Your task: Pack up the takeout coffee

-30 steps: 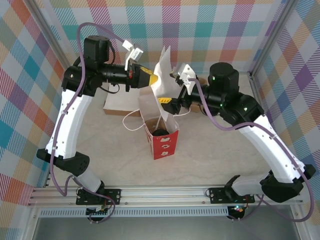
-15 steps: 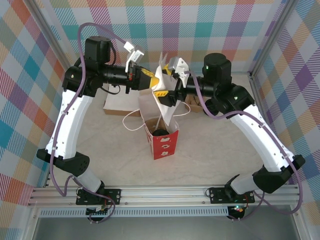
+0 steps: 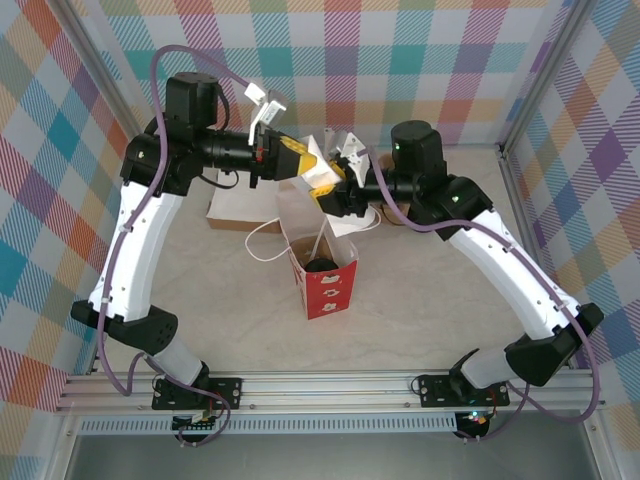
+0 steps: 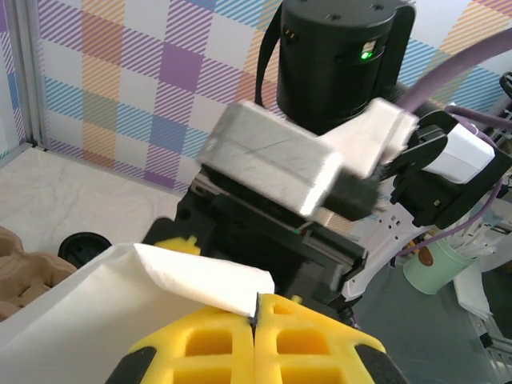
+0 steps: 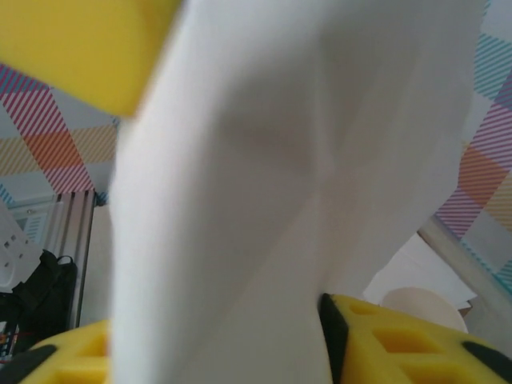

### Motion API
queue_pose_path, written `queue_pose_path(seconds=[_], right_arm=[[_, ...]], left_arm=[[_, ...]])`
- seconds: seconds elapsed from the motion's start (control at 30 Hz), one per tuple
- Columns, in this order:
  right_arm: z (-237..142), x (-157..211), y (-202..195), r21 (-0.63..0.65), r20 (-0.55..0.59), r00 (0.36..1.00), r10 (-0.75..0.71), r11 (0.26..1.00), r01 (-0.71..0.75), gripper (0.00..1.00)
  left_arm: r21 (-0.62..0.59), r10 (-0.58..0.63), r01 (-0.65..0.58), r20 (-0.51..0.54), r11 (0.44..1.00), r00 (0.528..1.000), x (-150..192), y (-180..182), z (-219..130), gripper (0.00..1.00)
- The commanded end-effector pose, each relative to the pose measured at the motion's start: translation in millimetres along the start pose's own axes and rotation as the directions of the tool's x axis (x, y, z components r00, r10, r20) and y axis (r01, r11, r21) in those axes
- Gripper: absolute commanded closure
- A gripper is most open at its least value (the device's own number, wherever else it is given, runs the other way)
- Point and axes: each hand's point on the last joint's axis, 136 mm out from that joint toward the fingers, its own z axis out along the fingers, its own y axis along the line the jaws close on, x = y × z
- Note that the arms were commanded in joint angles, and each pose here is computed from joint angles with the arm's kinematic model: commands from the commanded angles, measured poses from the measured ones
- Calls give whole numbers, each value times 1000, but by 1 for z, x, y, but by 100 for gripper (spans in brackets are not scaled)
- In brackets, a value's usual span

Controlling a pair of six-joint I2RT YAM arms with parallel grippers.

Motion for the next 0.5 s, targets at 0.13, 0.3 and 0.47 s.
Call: queue_pose_path(seconds=[0.13, 0.3, 0.47], right_arm=[[-19, -4, 4, 48, 21, 1000, 17, 999, -18, 88], [-26, -6, 3, 77, 12, 997, 74, 994, -75, 100], [-28, 3, 1, 101, -42, 985, 168, 981, -163, 100]], left_arm=[[-11, 63, -63, 14, 998, 998, -6, -15, -5, 100], [-50, 60, -60, 6, 997, 998, -2, -11, -7, 79], [-129, 81, -77, 22, 989, 997, -1, -11, -15, 49]])
